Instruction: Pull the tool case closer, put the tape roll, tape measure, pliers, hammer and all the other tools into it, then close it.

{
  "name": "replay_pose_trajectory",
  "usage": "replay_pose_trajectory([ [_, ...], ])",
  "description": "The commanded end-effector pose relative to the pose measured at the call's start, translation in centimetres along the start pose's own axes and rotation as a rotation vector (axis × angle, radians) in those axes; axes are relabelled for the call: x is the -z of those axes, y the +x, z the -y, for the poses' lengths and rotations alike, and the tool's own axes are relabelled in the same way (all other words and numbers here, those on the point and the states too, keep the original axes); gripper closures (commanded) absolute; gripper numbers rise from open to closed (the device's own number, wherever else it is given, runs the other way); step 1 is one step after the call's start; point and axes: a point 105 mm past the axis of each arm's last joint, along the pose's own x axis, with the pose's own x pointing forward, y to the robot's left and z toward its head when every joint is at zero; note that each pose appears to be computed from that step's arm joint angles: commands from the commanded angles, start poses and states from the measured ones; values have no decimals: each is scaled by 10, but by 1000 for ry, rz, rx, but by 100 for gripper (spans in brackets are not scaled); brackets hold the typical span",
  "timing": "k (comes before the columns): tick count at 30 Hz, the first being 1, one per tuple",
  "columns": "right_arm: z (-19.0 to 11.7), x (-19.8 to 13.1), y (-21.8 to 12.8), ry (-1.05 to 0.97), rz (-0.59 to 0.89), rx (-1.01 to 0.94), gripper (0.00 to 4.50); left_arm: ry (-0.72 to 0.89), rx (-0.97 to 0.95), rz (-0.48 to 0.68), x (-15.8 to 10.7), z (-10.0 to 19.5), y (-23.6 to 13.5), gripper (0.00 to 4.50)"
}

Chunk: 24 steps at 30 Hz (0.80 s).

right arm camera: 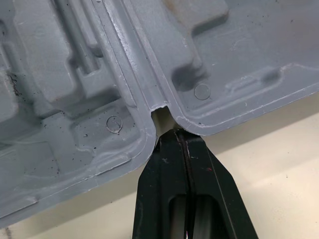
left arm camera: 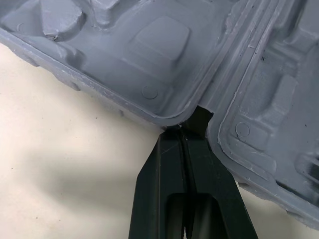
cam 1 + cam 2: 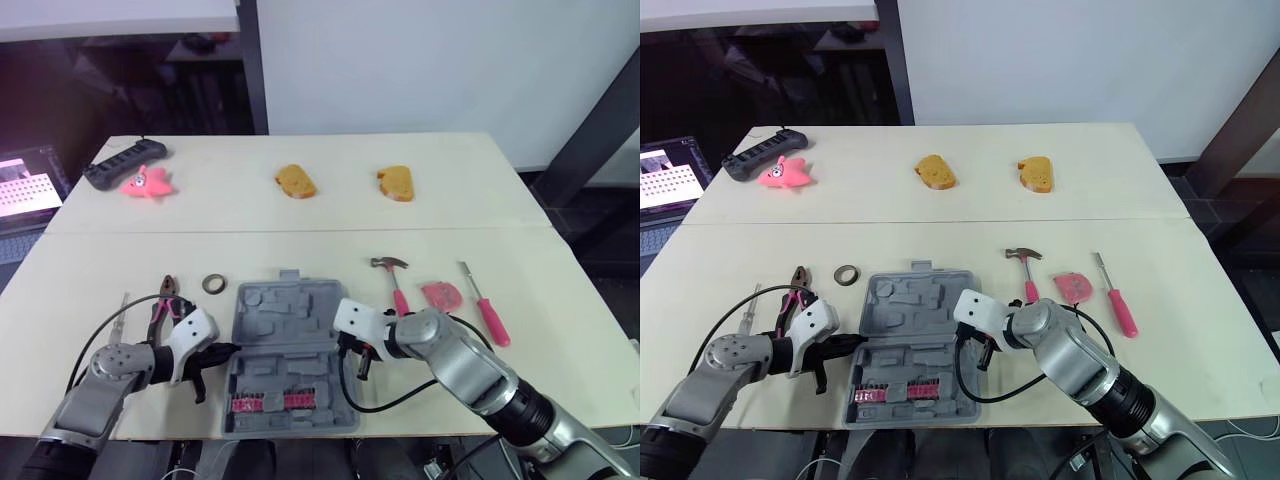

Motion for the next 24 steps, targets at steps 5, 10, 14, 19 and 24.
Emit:
replay_pose_trajectory([
  [5, -16, -6, 2, -7, 23, -65, 450, -35, 59, -44, 14, 15, 9, 448],
  [10, -17, -5, 2, 5, 16, -66, 450, -32, 70, -41, 12, 15, 13, 448],
  [14, -18, -4, 0, 10, 8, -70, 450, -34, 84, -40, 12, 18, 14, 448],
  [19, -25, 0, -6, 23, -10, -93, 450, -44, 113, -46, 16, 29, 12, 448],
  [24, -33, 8, -12, 44, -28, -115, 450, -61, 129, -50, 19, 40, 10, 448],
])
